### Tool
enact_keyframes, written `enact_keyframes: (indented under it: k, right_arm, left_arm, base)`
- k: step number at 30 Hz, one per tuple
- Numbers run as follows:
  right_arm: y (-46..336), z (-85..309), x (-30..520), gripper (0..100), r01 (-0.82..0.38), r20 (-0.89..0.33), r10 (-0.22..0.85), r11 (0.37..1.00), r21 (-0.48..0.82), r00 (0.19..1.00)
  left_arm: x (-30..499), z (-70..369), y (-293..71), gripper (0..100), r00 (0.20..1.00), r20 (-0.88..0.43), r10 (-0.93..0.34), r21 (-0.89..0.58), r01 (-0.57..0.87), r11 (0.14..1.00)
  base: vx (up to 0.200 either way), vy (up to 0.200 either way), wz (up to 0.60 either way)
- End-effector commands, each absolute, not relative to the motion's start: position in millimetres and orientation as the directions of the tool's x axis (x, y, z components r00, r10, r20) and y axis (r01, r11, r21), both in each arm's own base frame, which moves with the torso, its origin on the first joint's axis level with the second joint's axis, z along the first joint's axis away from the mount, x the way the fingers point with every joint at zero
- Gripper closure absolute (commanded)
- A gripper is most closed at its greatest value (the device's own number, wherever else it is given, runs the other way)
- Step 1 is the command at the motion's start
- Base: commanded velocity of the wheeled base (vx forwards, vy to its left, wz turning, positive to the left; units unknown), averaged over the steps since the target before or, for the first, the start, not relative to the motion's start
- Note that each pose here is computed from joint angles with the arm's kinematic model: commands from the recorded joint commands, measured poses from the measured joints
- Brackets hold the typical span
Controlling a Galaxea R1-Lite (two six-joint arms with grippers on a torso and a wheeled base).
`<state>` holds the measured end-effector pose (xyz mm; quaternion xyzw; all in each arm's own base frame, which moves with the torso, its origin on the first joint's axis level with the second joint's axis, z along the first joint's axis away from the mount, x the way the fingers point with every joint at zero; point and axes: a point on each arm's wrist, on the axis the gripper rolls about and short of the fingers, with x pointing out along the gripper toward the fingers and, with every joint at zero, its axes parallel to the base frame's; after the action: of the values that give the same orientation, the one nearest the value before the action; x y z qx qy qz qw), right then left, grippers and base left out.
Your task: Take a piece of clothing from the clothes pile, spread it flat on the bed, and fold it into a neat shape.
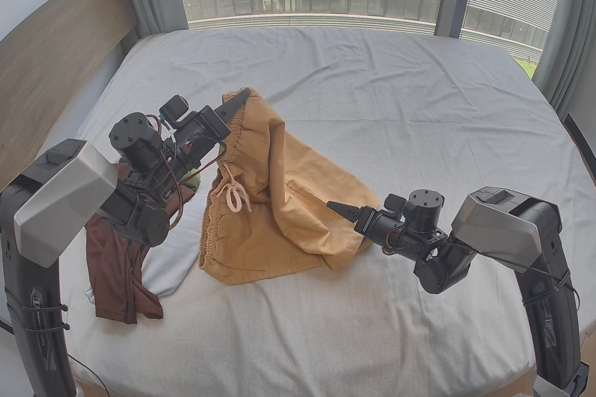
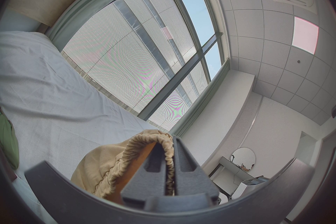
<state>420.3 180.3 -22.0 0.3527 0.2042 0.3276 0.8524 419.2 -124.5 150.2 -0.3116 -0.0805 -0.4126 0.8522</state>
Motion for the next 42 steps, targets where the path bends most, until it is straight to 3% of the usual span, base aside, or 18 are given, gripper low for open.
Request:
enact_keyframes:
  k: [1,18,19,24,34,42]
  right_arm:
    - [182,-25,420,100,-0.412,-0.123,0.705,0.537,0.736,0.698]
    - [176,-22,420,100,-0.413,-0.112,0.695,0.541,0.733,0.711]
    - [165,8,411,100,-0.451,-0.051,0.687,0.529,0.719,0.725]
    - [143,56,395,100,-0.486,0.023,0.662,0.526,0.698,0.749]
    - [108,126,384,100,-0.539,0.149,0.606,0.535,0.651,0.781]
    - [97,171,367,100,-0.55,0.175,0.593,0.542,0.635,0.786]
  left_arm:
    - [419,151,-125,100,0.646,0.395,-0.653,-0.464,0.754,0.465]
    - [418,152,-126,100,0.642,0.399,-0.654,-0.462,0.757,0.461]
    - [413,164,-127,100,0.627,0.421,-0.655,-0.45,0.771,0.45]
    - [406,175,-131,100,0.61,0.438,-0.66,-0.438,0.786,0.436]
    - [400,188,-124,100,0.598,0.457,-0.658,-0.41,0.798,0.441]
    - [392,191,-120,100,0.598,0.443,-0.668,-0.392,0.799,0.455]
  base:
    - [0.0,0.0,0.0]
    - [0.0,0.0,0.0]
    - [0.0,0.0,0.0]
    - [0.0,0.0,0.0]
    - [0.0,0.0,0.0]
    - [0.0,0.0,0.0]
